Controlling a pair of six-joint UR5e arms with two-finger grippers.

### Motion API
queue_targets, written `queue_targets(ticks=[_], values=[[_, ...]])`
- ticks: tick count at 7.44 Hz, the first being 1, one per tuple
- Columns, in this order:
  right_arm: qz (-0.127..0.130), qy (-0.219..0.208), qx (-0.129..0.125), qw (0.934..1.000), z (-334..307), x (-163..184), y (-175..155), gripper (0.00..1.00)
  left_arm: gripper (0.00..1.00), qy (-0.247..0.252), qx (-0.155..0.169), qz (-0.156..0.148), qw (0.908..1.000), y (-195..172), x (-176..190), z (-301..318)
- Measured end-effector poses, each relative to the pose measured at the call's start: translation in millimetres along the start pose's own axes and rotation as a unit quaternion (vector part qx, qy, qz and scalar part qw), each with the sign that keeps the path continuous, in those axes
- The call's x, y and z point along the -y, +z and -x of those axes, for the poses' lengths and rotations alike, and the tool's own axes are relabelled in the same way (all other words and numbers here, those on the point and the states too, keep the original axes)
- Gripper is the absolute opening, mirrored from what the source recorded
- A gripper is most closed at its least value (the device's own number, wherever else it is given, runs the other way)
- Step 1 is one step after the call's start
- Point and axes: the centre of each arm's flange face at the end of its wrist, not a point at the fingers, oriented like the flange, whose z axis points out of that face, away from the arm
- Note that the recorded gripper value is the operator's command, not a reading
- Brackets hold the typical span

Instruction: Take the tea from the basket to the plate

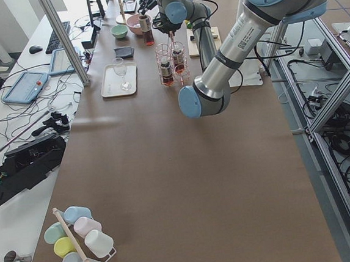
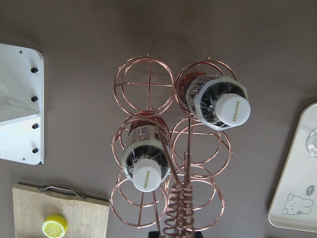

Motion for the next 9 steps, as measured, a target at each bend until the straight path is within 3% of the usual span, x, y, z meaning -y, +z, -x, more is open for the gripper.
queue_targets(ticks=[3, 5, 9], values=[[0.003, 0.02, -0.049, 0.9986, -47.8, 15.1, 35.5, 0.0, 0.0, -0.038, -0.02, -0.014, 0.999, -57.3, 42.2, -23.0], [0.004, 0.04, -0.079, 0.9961, -69.7, 26.0, 70.9, 0.0, 0.0, -0.052, -0.03, -0.038, 0.9974, -85.4, 78.0, -48.7], [-0.025, 0.104, -0.119, 0.9871, -87.1, 45.2, 135.6, 0.0, 0.0, -0.012, -0.049, -0.112, 0.9925, -133.0, 184.6, -98.9]])
